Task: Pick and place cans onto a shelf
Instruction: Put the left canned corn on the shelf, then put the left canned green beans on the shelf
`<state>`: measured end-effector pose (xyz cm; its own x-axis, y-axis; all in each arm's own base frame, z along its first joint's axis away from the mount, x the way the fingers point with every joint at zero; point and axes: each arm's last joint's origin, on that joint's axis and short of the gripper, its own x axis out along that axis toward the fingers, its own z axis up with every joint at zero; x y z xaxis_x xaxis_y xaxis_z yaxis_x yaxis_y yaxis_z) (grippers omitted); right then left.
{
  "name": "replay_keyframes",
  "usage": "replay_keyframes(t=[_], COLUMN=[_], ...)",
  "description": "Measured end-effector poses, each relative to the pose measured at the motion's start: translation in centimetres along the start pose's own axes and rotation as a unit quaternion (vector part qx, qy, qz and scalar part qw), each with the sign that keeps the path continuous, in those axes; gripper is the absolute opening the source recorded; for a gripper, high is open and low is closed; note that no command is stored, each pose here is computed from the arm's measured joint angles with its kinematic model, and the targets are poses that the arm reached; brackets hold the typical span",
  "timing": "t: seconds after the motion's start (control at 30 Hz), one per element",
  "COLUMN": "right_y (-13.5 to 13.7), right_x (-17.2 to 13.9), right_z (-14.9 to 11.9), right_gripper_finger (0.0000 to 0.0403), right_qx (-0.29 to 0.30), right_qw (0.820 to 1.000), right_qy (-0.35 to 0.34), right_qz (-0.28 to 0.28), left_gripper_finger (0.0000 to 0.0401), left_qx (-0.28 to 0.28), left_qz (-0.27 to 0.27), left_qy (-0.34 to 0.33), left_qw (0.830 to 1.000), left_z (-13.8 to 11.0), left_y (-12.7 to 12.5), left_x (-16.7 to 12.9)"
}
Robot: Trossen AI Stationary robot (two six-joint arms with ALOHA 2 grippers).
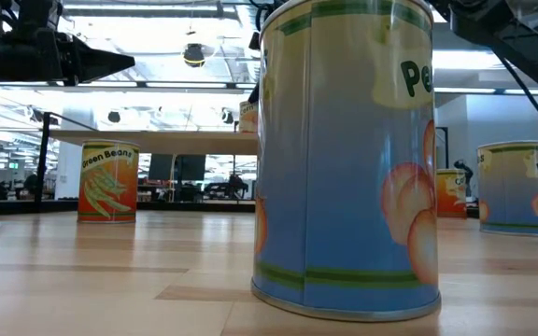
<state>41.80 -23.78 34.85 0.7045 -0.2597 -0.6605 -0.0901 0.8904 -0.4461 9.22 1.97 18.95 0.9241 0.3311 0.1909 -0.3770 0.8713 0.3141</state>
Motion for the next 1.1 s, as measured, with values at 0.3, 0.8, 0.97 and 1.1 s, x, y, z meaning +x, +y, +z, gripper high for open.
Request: replay_keyframes(t=[0.3,0.8,0.97,1.1], right_y=[1.2,5.4,8.6,11.1], right_x=[-3.5,-2.2,-0.4,-0.1], right_z=[2.9,2.9,2.3,0.5], right_gripper_finger=[0.0105,0.0004,0.0003,0.0003], right_qx=[-0.028,-0.005,0.003,0.043], right_qw=[0.999,0.989,0.977,0.958], right_qy=[-0.018,-0.104,-0.206,-0.284], right_qz=[-0.04,0.103,0.055,0.0], left_gripper_finger=[0.0009,0.0009,0.0009,0.0009], left_qx=[0.0,0.009,0.009,0.003], left_qz=[0.0,-0.002,-0.002,-0.009], left_qy=[-0.001,0.002,0.002,0.001], left_qw=[1.0,1.0,1.0,1.0], left_z=[0.0,-0.1,-0.1,-0.1], left_y=[0.0,0.0,0.0,-0.1], left_x=[0.0,0.0,0.0,0.0])
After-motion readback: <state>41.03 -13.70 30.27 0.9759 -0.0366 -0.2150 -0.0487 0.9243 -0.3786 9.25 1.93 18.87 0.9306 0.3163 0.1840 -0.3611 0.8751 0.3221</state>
